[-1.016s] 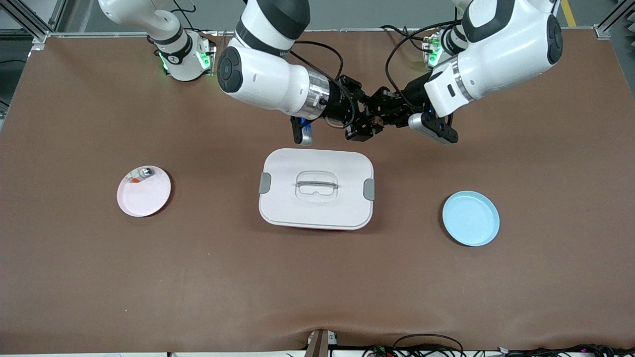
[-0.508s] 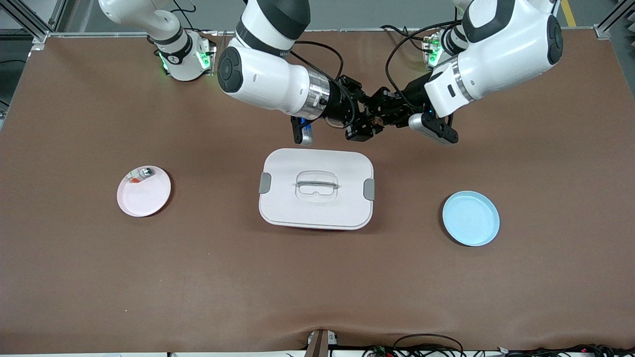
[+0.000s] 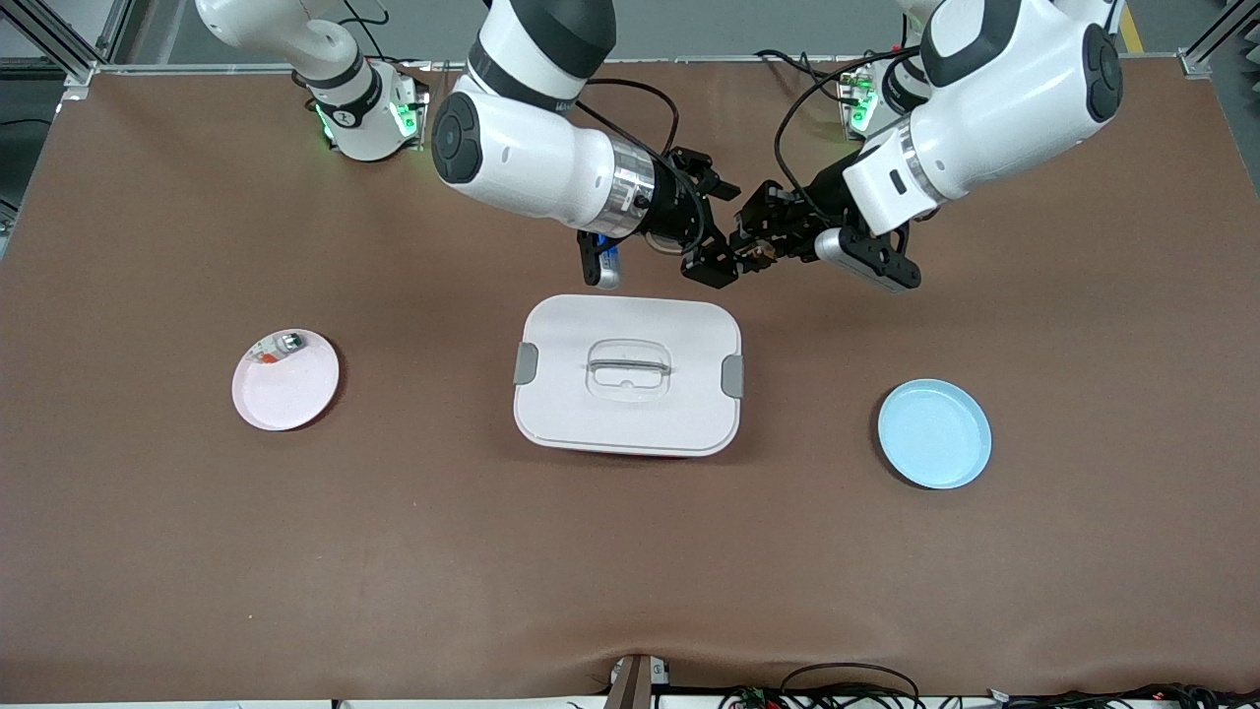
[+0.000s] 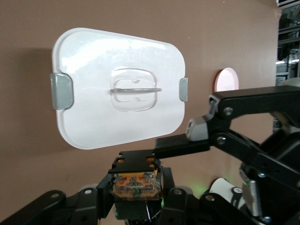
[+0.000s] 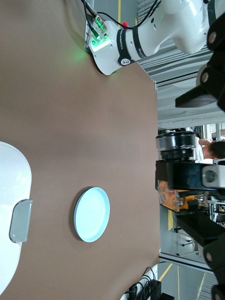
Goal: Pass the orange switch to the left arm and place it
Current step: 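Open the right gripper while the left gripper carries the switch away, then lower the switch onto the blue plate while the right gripper retracts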
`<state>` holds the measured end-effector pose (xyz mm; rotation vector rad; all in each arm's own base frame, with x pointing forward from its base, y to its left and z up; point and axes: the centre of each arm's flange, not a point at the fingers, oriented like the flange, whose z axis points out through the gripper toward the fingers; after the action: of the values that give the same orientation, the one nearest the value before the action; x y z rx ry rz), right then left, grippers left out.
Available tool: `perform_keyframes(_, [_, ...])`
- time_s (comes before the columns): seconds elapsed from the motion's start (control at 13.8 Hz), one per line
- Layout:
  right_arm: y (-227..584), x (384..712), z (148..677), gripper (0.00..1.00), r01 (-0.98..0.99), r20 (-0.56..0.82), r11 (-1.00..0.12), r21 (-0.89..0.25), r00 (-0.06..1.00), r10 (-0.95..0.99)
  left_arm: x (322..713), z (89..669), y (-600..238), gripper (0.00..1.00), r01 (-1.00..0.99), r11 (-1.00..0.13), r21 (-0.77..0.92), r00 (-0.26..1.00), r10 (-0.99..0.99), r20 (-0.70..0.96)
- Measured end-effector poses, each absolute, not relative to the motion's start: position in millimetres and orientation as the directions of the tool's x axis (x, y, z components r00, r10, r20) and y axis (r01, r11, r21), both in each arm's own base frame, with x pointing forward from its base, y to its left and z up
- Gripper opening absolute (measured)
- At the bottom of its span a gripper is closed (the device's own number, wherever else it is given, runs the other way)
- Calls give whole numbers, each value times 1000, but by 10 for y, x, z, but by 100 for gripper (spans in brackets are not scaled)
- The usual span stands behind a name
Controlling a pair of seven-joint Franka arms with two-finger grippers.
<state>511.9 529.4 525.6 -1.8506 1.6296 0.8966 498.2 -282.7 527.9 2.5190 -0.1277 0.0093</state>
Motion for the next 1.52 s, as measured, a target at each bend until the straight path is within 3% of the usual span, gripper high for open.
perform_keyframes(0.51, [4991, 5357, 5334, 100, -987, -750, -160, 33, 81, -657, 5170, 5102, -2138, 42, -328, -868, 372, 943, -322, 78])
perform_keyframes(1.09, [4221, 5337, 5795, 100, -870, -567, -477, -125, 457, -685, 5559, 4226, -1544, 42, -679, -728, 92, 725, -685, -67])
perform_keyframes(1.52, [3154, 5283, 5900, 100, -676, -448, -707, -206, 708, -546, 5915, 3443, -1419, 42, -867, -497, -22, 495, -858, -135])
